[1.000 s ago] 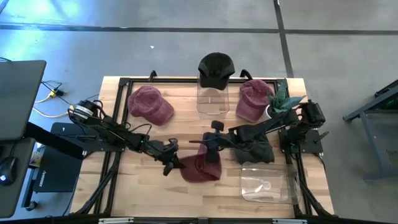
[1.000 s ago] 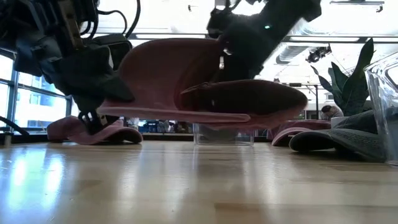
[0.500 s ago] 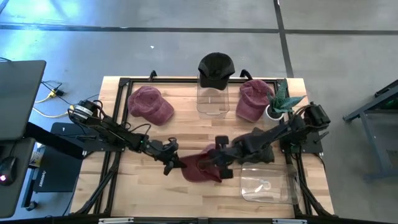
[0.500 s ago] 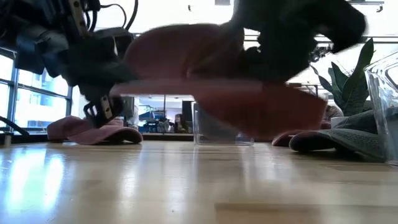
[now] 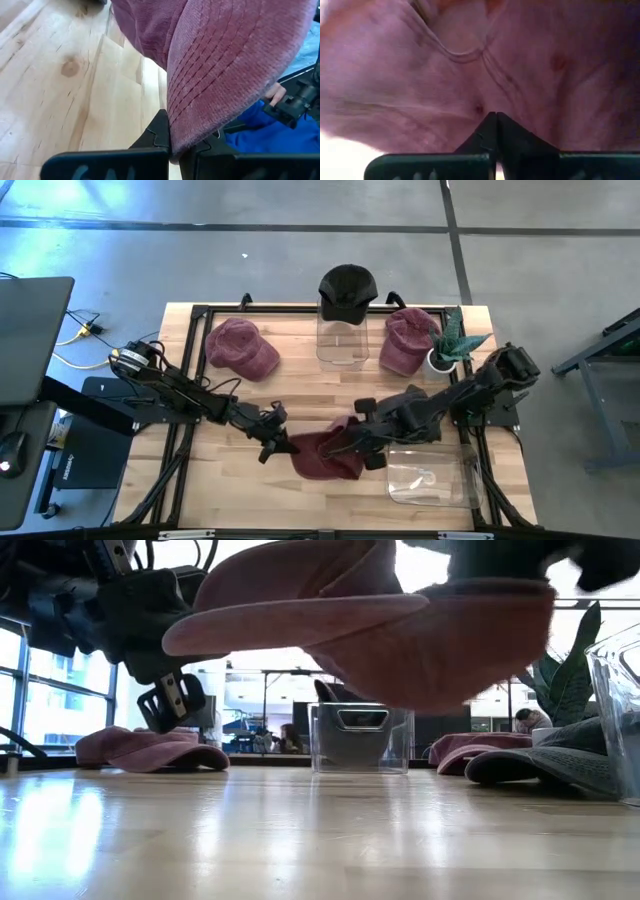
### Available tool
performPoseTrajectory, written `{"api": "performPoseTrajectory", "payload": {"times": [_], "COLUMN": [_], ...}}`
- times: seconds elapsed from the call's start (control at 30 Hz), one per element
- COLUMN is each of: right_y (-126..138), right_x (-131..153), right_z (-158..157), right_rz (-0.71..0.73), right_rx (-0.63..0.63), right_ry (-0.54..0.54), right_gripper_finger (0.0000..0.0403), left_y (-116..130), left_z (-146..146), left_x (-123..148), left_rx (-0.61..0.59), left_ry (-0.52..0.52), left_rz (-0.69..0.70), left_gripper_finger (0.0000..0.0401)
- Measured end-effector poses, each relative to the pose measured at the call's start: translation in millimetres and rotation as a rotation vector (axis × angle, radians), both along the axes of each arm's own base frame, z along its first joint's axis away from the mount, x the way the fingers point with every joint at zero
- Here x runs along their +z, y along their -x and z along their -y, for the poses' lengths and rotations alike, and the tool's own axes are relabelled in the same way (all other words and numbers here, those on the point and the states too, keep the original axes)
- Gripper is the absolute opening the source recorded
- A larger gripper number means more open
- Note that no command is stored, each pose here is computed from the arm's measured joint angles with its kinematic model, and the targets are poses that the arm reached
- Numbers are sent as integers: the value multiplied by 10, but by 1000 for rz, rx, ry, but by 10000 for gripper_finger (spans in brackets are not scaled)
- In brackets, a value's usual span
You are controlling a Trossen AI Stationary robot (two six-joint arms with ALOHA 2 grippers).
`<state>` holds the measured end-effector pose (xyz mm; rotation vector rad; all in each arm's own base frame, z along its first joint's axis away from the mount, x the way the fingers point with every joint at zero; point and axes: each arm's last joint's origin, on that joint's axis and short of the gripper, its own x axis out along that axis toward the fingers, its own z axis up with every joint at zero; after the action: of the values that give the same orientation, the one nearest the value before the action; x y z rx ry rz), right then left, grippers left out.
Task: Pick & Place hat
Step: Put the bottom red cap into the bottom transparent bin
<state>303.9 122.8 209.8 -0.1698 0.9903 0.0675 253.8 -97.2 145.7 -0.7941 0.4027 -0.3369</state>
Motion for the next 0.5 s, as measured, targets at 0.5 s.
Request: {"api": "performPoseTrajectory", "payload": {"times": [0.5], "right_y": [289], "right_x": [142], "right_z": [-187], "right_rz": [-1], "right_rx": [-97], "right_ry": [32], "right_gripper_finger": [94], "left_y": [-2], "left_z": [-5], "left_x": [-1], "left_rx": [15], "left_ry": [-9], "left_rz": [3], "left_gripper_finger": [1]}}
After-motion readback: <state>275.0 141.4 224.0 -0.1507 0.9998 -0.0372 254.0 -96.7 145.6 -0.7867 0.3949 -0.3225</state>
